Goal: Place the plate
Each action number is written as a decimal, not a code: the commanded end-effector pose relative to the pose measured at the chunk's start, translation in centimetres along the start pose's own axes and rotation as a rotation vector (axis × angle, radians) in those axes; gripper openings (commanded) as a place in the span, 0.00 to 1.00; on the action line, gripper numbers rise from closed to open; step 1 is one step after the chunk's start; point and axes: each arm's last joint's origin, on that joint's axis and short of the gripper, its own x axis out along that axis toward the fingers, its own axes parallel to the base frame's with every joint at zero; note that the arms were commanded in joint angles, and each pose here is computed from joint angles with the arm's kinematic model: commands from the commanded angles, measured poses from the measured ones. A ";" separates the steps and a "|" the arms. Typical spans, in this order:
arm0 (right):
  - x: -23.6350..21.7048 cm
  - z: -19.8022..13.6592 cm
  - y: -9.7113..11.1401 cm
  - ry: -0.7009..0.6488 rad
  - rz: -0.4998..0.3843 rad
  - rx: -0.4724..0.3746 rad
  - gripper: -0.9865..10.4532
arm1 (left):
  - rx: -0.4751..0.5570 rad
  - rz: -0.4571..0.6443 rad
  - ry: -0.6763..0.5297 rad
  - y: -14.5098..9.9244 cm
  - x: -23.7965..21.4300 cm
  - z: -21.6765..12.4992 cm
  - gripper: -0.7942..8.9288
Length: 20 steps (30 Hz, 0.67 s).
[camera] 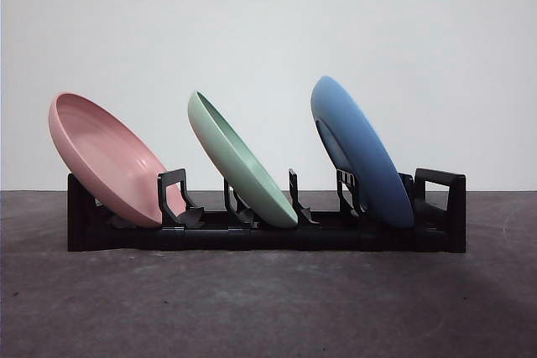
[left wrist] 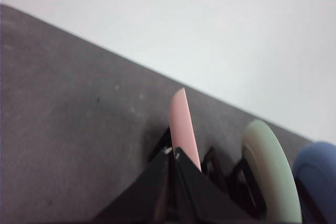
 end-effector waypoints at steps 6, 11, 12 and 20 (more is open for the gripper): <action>0.8 4.7 2.5 0.198 0.108 -0.013 0.10 | 0.086 -0.052 0.221 -2.3 -0.2 3.6 0.10; 2.2 5.9 3.4 0.412 0.208 0.027 0.10 | 0.052 -0.147 0.365 -3.2 0.9 5.0 0.10; 2.4 6.0 3.5 0.441 0.216 0.030 0.10 | 0.040 -0.157 0.398 -3.2 1.2 5.1 0.10; 4.4 6.4 4.3 0.666 0.234 -0.037 0.10 | -0.021 -0.170 0.705 -3.0 3.8 4.5 0.10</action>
